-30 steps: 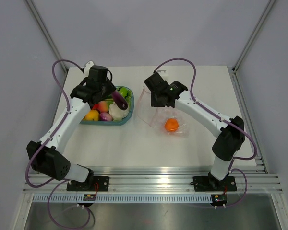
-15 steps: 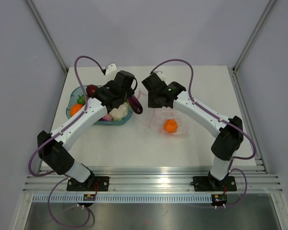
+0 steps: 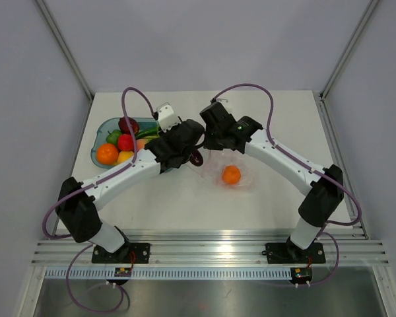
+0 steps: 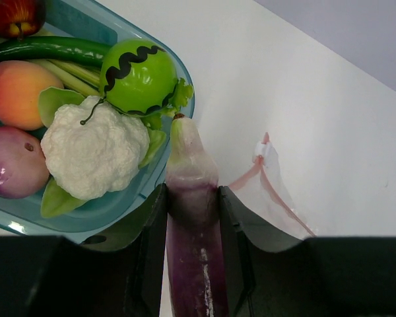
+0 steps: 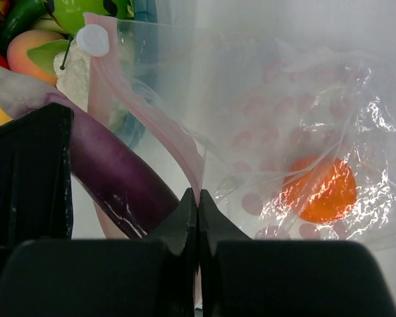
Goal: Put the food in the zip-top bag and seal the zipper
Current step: Place the fake vegetable in the zipper food storage bag.
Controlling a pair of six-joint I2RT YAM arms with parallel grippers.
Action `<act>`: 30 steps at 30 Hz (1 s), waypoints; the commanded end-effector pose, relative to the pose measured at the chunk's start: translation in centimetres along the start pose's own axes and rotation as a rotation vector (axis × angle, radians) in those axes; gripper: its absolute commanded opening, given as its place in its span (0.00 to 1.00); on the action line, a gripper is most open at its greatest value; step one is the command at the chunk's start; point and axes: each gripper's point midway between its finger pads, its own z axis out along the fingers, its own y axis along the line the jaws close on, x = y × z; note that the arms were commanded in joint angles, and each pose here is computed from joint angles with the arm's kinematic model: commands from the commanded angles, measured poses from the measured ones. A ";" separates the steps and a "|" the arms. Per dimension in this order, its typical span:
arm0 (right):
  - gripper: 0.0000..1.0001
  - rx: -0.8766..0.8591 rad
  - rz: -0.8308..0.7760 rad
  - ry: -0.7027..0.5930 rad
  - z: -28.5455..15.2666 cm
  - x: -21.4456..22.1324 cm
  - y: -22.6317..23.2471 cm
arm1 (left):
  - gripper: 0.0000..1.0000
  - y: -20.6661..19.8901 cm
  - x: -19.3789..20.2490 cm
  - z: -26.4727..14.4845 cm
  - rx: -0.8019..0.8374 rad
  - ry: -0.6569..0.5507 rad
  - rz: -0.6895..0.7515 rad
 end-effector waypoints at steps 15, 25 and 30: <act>0.00 -0.085 0.098 -0.084 -2.1 -1.7 1.4 | 0.79 -1.4 -0.4 -0.8 0.092 -0.045 -0.067; 0.00 -0.045 0.091 -0.088 -1.9 -1.4 -0.1 | 0.76 2.0 -7.4 -2.3 0.066 -0.167 -0.079; 0.00 -0.018 0.090 -0.108 -2.6 -1.5 -1.4 | 0.76 6.6 -10.0 1.8 0.022 -0.046 -0.122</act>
